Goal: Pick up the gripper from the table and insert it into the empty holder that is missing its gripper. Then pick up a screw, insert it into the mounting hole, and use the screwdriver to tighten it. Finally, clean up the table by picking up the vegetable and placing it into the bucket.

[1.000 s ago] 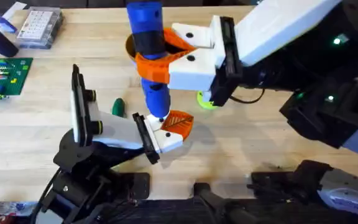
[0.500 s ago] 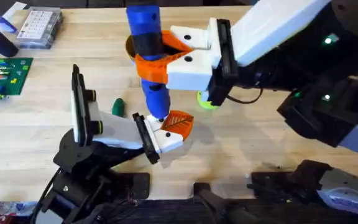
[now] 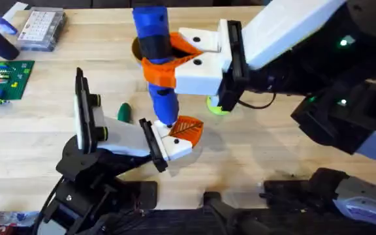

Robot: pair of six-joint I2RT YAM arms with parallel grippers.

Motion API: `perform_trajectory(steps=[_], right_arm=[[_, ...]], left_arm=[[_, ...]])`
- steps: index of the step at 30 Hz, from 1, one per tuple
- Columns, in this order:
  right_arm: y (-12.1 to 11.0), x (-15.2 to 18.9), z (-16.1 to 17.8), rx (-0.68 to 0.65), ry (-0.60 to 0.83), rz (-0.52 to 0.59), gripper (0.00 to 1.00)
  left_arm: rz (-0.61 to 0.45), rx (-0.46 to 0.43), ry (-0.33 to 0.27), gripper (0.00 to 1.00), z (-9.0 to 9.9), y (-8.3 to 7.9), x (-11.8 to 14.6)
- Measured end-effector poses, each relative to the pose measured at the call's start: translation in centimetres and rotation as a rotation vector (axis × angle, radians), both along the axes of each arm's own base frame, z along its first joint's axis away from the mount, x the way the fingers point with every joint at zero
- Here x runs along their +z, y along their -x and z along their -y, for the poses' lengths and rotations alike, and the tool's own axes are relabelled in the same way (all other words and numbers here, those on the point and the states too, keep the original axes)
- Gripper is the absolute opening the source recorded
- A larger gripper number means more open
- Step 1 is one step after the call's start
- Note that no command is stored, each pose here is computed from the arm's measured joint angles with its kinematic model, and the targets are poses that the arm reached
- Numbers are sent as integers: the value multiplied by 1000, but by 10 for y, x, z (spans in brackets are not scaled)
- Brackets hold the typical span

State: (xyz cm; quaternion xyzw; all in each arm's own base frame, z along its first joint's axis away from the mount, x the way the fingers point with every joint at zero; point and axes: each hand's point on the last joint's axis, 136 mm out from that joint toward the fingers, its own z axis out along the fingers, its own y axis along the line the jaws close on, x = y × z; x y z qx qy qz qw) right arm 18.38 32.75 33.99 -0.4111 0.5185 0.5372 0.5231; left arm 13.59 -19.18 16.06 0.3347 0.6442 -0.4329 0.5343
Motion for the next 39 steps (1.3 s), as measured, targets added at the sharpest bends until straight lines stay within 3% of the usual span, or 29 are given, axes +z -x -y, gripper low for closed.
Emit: perform_trajectory(steps=[11,24,30,39], right_arm=[[0,3,0,0,-11,11,35],[0,38,14,-24,-122,99,35],[-24,37,32,-104,-109,89,35],[-92,12,82,-345,-30,2,35]], left_arm=[[0,0,0,16,0,0,0],[0,0,0,16,0,0,0],[0,0,0,16,0,0,0],[0,0,0,16,0,0,0]])
